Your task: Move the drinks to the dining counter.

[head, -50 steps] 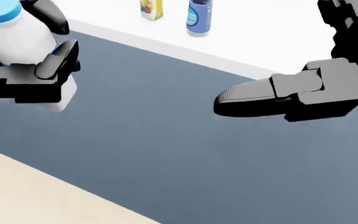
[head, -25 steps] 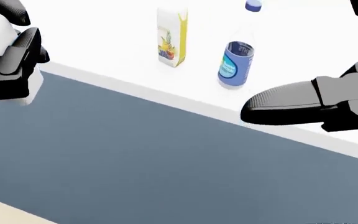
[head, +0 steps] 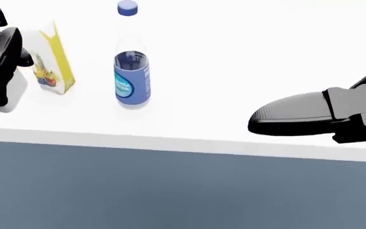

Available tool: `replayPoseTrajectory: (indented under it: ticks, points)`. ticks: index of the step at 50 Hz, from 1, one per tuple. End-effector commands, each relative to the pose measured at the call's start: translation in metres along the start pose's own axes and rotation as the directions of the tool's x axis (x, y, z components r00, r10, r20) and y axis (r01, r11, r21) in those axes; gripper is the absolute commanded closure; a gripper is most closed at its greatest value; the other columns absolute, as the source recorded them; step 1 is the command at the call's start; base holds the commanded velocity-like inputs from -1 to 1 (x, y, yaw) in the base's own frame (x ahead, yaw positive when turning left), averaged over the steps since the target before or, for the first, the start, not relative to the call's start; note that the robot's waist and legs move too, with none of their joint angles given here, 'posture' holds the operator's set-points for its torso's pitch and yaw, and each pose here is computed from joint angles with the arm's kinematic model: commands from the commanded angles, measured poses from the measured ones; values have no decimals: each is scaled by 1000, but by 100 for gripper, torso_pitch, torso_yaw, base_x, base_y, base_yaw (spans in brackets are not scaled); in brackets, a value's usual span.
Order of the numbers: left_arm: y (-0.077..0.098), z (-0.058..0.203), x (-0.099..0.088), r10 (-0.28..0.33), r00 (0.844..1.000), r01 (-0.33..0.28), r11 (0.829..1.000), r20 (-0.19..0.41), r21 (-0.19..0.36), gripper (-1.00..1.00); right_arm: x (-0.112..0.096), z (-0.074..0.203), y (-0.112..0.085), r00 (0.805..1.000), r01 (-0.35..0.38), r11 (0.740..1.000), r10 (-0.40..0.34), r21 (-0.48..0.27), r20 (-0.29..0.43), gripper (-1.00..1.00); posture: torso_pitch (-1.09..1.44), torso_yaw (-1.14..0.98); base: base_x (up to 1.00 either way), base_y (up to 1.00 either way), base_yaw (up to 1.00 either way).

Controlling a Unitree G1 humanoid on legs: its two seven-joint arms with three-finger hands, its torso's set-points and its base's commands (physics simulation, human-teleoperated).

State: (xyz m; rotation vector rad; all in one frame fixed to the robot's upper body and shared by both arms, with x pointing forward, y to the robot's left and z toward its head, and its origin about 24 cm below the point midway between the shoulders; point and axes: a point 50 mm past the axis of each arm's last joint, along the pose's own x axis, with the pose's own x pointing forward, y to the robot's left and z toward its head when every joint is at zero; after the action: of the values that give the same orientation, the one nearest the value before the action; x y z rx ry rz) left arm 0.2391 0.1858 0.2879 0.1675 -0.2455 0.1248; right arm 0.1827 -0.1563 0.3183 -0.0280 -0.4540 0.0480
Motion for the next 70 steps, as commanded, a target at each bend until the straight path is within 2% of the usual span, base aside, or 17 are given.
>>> replayPoseTrajectory:
  ticks: [1,20,29,43,70]
  points:
    - [0,17,-4,2,995,-2,1000,99,5,100,2,8,-4,998,26,1000,-26,2,50,-100,0,0,0,0,0]
    - [2,18,-7,5,995,-5,1000,103,6,100,-2,7,-4,998,35,999,-35,-12,50,-100,0,0,0,27,0]
    - [4,17,-7,9,995,-9,1000,102,7,100,-8,13,-16,994,80,997,-79,-10,70,-100,0,0,0,9,0]
    - [3,16,-7,6,995,-7,1000,100,8,100,-15,13,-23,993,97,995,-95,-30,67,-100,0,0,0,7,0]
    - [-2,11,-2,2,996,-3,1000,92,6,100,-16,4,-22,994,92,996,-91,-15,57,-100,0,0,0,22,0]
